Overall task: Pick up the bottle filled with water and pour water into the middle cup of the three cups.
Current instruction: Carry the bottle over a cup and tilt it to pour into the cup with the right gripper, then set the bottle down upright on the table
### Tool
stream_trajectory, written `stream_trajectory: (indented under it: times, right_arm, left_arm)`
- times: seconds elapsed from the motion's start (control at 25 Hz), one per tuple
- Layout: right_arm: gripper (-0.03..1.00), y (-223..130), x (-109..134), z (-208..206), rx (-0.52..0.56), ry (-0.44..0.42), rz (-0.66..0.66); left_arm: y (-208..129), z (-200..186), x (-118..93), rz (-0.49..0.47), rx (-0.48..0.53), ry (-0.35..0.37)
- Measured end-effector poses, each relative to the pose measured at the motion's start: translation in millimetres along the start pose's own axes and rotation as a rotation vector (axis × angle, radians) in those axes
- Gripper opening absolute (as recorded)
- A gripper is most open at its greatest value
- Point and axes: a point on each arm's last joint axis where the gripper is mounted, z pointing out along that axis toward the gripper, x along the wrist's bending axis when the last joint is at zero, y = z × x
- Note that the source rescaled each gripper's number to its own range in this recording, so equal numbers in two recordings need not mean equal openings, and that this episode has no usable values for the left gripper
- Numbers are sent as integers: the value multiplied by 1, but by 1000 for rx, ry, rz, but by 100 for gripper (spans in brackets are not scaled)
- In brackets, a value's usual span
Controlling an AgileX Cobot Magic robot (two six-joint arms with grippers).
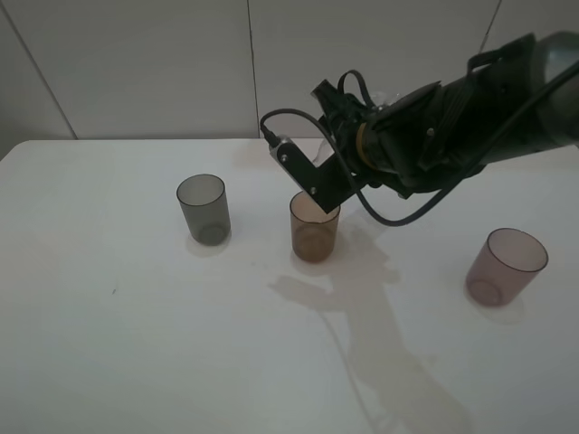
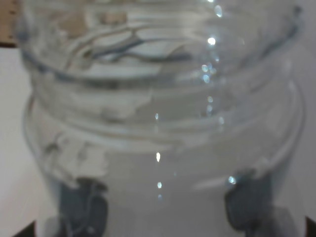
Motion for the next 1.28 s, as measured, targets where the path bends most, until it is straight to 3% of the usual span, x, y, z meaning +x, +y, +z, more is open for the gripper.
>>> stream_trajectory:
  times: [0.28,0.4,0.52,0.68,0.84,1.04,1.16,1.28]
  right_arm:
    - [0,-8,5,6,-17,15,21]
    - [0,-12,7,8,-65,33,90]
    - [0,-22,0,7,-122,40,263]
    - [0,-46,-8,11,-186,45,593]
    - [0,-67,-2,19,-264,43,951]
    - [0,-91,-2,27,-327,-24,1478]
    - [0,-95,5,38,-334,-55,1691]
    - [0,-85,24,50,-332,-50,1798]
  left_arm:
    - [0,0,0,0,0,0]
    - [0,0,0,0,0,0]
    - [0,0,0,0,0,0]
    - [0,0,0,0,0,0]
    - [0,0,0,0,0,0]
    - [0,0,0,0,0,0]
    - [0,0,0,0,0,0]
    - [0,0,0,0,0,0]
